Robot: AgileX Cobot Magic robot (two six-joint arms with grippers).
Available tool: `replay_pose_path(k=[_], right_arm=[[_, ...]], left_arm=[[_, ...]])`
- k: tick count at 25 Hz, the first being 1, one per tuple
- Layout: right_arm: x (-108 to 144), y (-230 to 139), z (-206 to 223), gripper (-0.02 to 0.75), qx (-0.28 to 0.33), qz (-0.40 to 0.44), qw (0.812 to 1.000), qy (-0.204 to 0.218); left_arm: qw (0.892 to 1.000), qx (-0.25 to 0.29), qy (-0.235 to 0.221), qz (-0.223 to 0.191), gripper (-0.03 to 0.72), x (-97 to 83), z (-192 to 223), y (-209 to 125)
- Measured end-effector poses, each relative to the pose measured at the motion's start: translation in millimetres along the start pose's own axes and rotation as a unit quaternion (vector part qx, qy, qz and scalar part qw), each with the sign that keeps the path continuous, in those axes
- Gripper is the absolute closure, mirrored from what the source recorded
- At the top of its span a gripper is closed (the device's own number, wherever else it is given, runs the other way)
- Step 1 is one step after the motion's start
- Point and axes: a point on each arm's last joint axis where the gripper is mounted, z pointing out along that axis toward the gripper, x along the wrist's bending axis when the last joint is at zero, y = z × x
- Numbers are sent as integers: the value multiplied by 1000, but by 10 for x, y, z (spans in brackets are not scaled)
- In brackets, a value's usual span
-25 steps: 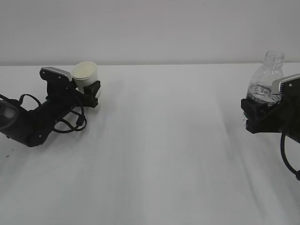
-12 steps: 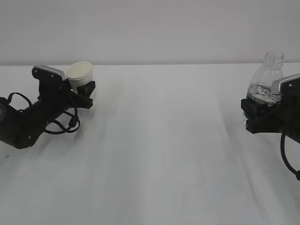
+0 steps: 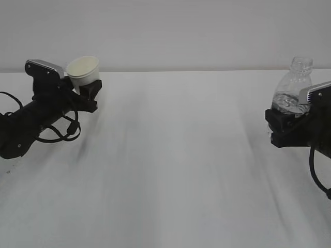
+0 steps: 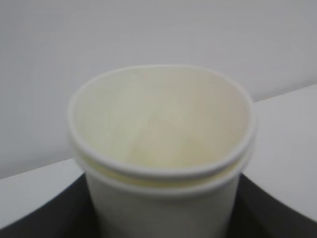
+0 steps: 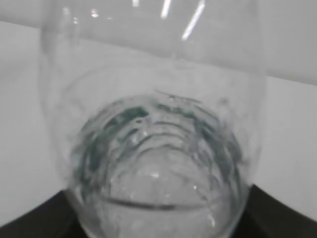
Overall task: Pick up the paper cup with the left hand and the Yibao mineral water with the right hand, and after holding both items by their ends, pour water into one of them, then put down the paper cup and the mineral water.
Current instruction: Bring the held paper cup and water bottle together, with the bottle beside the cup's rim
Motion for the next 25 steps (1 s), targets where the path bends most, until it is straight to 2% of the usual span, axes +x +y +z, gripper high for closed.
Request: replay_pose_path(k=[9,12,17,25], right_arm=[[25,-22,-2,303,13,12,1000,14],[22,8,-15,303,9,12,1000,13],[14,90,-60,303,7,7,1000,11],[46,139,-93,303,6,-7,999,31]], left_arm=[[1000,6,-9,-3,250,-63,-191,241],[1000,12,-28,3,250,-118,-274,335],[998,36,-51,-18,250,-188,-395,473],[993,50,-108,-19,251,-300,-471,697]])
